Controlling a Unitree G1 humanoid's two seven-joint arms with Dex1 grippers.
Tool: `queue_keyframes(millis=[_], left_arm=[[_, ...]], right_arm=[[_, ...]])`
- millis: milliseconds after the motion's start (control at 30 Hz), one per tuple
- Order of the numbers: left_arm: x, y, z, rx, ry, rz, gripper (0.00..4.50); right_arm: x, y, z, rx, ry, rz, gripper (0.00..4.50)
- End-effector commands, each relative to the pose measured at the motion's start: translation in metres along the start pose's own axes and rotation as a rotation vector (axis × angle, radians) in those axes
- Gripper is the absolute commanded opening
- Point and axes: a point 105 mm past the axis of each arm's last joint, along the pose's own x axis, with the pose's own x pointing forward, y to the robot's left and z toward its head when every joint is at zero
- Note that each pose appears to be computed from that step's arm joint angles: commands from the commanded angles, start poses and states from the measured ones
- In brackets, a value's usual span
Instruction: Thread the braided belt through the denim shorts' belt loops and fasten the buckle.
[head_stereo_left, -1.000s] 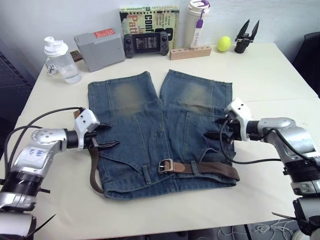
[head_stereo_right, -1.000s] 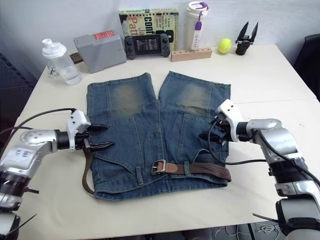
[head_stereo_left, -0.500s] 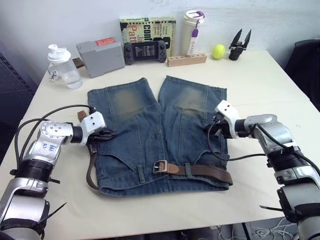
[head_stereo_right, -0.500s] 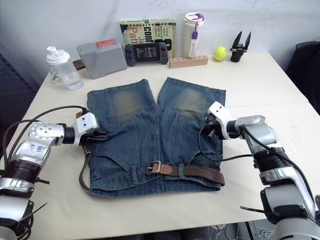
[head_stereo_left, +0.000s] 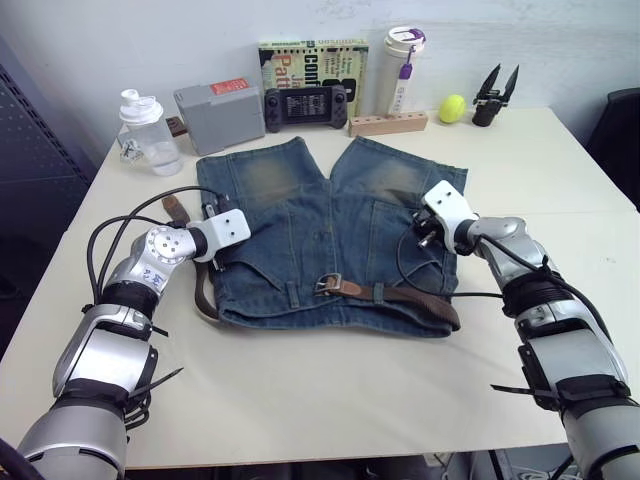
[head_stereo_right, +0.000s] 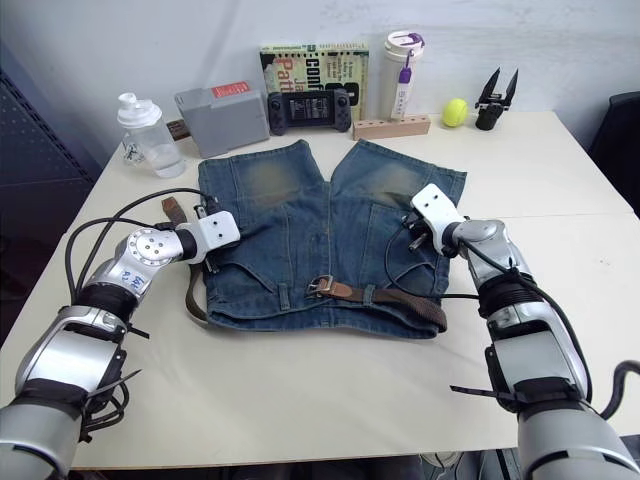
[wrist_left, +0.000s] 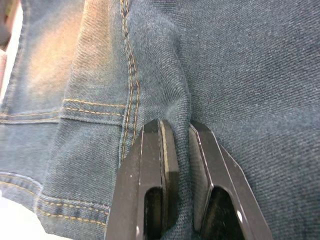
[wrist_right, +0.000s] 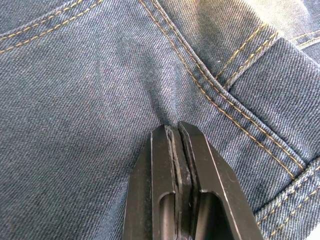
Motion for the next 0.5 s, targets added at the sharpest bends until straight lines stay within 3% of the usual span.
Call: queue_keyframes(millis=[33,67,167,333,367,400,433,500], left_arm=[[-0.003,-0.008,-0.020,-0.046,0.067,-0.013,0.30],[-0.004,-0.005,-0.017,-0.062,0.046,-0.004,0.67],[-0.012,0.006,-0.007,-0.106,-0.036,0.019,1.76],[-0.039,0.037,0.010,-0.141,-0.139,0.119,3.84],[-0.044,0.040,0.014,-0.143,-0.152,0.127,4.08],[-0.056,0.048,0.020,-0.161,-0.185,0.149,4.50],[-0.067,0.052,0.024,-0.182,-0.208,0.163,4.50],[-0.086,0.059,0.030,-0.237,-0.237,0.198,4.50]], right_arm=[[-0.007,-0.019,-0.002,0.052,-0.012,-0.084,0.00],[-0.008,-0.022,0.003,0.076,-0.041,-0.095,0.00],[-0.014,-0.026,0.021,0.124,-0.140,-0.096,0.96],[-0.037,-0.023,0.054,0.193,-0.288,-0.008,3.26],[-0.041,-0.022,0.058,0.192,-0.303,0.002,3.54],[-0.051,-0.015,0.069,0.203,-0.344,0.048,4.19],[-0.061,-0.007,0.078,0.208,-0.379,0.101,4.49],[-0.079,0.012,0.092,0.227,-0.438,0.208,4.49]])
